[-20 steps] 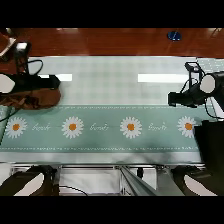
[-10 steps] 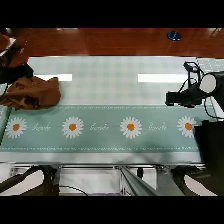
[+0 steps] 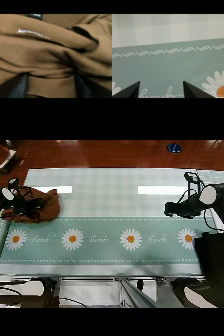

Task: Fold the shirts.

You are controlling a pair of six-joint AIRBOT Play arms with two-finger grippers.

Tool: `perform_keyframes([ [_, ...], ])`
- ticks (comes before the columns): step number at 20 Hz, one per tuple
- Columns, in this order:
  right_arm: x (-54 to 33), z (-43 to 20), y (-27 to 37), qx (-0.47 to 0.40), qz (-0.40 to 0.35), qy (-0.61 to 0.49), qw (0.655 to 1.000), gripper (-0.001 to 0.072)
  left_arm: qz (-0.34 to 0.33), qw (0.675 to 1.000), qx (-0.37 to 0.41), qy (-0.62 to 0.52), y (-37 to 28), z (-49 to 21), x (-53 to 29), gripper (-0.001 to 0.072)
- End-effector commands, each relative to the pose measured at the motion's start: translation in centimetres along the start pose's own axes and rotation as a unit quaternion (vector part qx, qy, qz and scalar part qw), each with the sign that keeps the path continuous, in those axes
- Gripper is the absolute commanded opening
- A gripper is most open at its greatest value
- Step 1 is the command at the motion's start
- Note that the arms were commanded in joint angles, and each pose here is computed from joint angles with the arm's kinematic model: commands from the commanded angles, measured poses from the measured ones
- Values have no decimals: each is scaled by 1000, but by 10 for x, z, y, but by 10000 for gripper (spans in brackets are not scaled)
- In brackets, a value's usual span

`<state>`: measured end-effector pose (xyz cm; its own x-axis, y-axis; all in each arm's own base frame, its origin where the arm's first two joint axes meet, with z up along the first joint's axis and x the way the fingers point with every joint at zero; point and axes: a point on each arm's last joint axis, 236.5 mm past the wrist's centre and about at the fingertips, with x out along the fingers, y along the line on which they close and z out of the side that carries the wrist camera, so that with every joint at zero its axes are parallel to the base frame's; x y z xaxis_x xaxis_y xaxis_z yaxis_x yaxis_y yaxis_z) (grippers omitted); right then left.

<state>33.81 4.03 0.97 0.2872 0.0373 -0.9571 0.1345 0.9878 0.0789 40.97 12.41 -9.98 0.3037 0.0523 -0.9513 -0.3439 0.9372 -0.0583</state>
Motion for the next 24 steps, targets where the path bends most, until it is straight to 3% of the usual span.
perform_keyframes([
  [1,0,3,6,9,13,-7,1000,617,13,997,8,73,8,-35,12,17],
  [5,-7,2,10,12,24,-10,1000,617,5,999,32,24,-8,0,-28,28],
  [9,-49,10,12,10,40,-71,997,617,-61,987,26,-143,-57,76,-144,28],
  [13,-99,4,11,8,56,-127,990,617,-180,936,31,-302,-114,105,-298,28],
  [24,-193,-37,9,4,102,-228,968,617,-334,778,121,-519,-198,53,-588,27],
])
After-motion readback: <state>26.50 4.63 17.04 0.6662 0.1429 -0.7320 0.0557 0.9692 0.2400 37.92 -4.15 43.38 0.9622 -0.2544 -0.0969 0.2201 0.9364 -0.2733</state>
